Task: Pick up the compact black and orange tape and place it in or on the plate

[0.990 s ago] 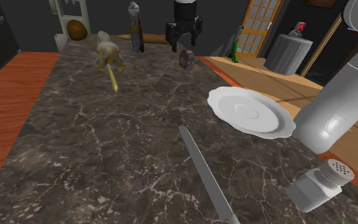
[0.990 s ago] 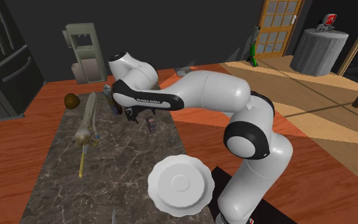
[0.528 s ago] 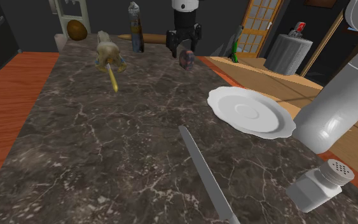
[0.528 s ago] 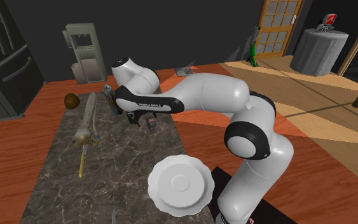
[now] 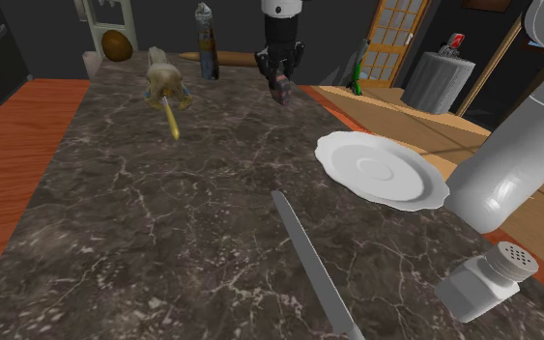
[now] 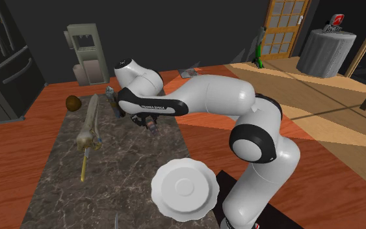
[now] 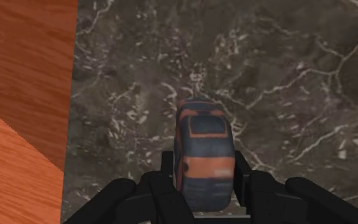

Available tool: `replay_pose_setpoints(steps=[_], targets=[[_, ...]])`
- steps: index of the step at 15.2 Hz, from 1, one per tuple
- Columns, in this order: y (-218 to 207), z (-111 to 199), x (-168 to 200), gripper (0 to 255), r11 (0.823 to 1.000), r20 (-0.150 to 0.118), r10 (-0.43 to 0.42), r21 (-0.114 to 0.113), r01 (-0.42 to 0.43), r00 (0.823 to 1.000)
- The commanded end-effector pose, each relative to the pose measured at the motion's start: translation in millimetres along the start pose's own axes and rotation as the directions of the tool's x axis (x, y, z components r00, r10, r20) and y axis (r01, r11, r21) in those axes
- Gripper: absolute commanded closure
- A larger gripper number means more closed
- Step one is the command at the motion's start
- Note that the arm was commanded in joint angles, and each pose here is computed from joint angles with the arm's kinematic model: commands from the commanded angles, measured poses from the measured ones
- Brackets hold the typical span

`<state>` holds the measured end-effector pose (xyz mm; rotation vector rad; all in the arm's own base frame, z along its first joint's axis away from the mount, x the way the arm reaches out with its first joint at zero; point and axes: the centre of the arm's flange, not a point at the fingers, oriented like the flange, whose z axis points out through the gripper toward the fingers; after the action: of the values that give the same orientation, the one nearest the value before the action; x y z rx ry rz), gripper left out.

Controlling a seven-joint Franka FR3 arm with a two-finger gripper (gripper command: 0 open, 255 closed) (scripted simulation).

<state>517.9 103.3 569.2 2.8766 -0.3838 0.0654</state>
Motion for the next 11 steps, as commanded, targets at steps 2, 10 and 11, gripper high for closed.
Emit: replay_pose_setpoints(steps=[2, 10, 11], targets=[[-1, 0, 0, 255, 1.000, 0.001, -0.001, 0.000, 0.001, 1.000], [4, -20, 1, 255, 1.000, 0.001, -0.001, 0.000, 0.001, 1.000], [5, -25, 2, 255, 1.000, 0.001, -0.001, 0.000, 0.001, 1.000]])
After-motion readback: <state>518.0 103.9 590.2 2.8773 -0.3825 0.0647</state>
